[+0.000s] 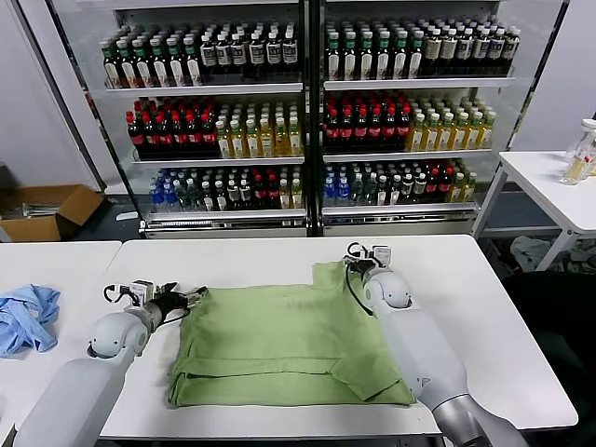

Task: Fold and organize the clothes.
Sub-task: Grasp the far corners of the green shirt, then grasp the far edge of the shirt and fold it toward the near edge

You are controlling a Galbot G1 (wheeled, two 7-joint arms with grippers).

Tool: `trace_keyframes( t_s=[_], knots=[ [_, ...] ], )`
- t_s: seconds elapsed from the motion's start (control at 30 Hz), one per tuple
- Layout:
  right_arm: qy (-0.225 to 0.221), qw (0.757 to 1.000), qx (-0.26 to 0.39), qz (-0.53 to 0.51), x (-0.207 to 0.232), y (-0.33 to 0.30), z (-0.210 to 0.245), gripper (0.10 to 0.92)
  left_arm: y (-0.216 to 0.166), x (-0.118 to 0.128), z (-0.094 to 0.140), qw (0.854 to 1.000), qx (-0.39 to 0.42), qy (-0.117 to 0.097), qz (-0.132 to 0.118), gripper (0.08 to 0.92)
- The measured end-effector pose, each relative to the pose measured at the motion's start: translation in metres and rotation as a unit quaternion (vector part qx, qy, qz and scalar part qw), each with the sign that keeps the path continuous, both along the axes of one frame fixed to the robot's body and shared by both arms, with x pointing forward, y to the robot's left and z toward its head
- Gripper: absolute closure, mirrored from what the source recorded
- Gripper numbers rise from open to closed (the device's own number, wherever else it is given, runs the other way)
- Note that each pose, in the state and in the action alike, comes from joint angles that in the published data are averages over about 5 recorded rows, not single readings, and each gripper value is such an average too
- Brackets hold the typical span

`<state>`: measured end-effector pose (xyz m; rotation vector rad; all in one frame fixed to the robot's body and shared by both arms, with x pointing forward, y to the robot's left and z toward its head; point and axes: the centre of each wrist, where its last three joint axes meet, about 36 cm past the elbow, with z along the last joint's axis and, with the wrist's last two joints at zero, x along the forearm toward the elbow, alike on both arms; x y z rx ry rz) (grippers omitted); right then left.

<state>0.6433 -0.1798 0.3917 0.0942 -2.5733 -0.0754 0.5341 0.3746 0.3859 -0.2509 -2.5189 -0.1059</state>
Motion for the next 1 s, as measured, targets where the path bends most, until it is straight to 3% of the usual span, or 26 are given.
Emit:
trace_keyframes(
  t_s=[0.4, 0.5, 0.7, 1.0],
  knots=[
    [0.002, 1.0, -0.001, 0.004, -0.004, 0.001, -0.007, 0.842, -0.007, -0.009, -0.009, 1.0, -0.017, -0.002, -0.019, 0.674],
    [-0.001, 1.0, 0.001, 0.004, -0.006, -0.001, -0.007, 0.895, -0.007, -0.009, -0.009, 1.0, -0.019, -0.006, -0.02, 0.76],
    [-0.012, 1.0, 0.005, 0.004, -0.013, -0.006, -0.002, 0.901, -0.006, -0.012, -0.006, 0.999, -0.027, -0.021, -0.016, 0.901],
    [-0.043, 0.999, 0.029, 0.011, -0.057, -0.024, 0.032, 0.901, -0.002, -0.035, 0.013, 0.998, -0.037, -0.057, -0.001, 0.912]
  ],
)
